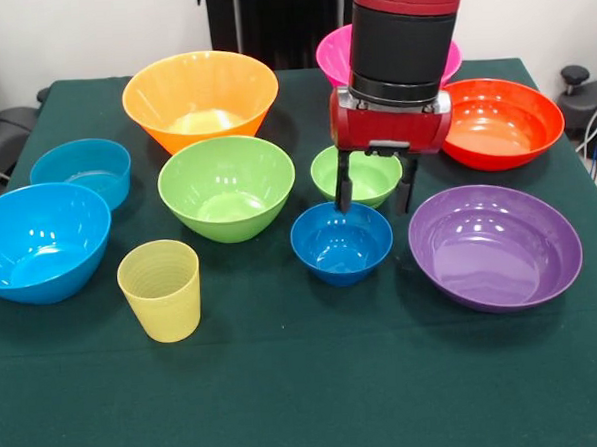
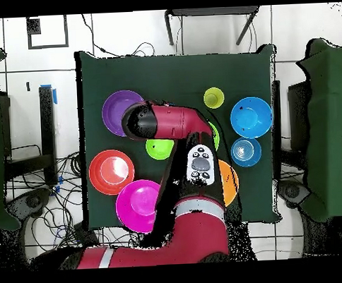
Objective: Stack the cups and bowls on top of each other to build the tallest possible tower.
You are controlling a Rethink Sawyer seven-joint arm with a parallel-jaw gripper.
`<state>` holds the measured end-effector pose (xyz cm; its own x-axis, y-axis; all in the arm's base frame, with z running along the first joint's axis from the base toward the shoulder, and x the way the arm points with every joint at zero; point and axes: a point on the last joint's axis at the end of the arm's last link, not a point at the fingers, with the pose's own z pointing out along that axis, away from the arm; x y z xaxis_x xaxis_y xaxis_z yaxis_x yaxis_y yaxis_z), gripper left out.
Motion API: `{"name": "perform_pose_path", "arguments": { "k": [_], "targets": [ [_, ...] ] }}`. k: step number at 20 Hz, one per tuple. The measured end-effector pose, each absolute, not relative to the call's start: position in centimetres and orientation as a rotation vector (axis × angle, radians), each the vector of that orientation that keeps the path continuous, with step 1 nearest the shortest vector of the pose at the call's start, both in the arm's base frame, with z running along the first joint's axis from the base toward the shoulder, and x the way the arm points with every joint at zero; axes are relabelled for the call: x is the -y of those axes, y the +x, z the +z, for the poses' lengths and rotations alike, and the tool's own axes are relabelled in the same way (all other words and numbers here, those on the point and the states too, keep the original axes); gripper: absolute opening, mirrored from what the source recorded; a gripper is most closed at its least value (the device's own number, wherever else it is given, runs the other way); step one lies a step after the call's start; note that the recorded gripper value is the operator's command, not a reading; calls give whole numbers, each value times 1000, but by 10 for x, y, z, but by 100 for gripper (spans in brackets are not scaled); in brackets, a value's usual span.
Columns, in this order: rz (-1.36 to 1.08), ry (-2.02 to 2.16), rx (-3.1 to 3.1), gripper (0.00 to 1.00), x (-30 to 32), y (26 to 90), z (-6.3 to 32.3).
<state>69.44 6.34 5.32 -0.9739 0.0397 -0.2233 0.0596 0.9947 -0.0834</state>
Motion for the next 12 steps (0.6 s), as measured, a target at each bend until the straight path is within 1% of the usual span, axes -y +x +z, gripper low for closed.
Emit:
{"name": "perform_pose_path", "arguments": {
  "k": [12],
  "targets": [
    [-118,66,-2906,100,-69,701,51]
  ]
}}
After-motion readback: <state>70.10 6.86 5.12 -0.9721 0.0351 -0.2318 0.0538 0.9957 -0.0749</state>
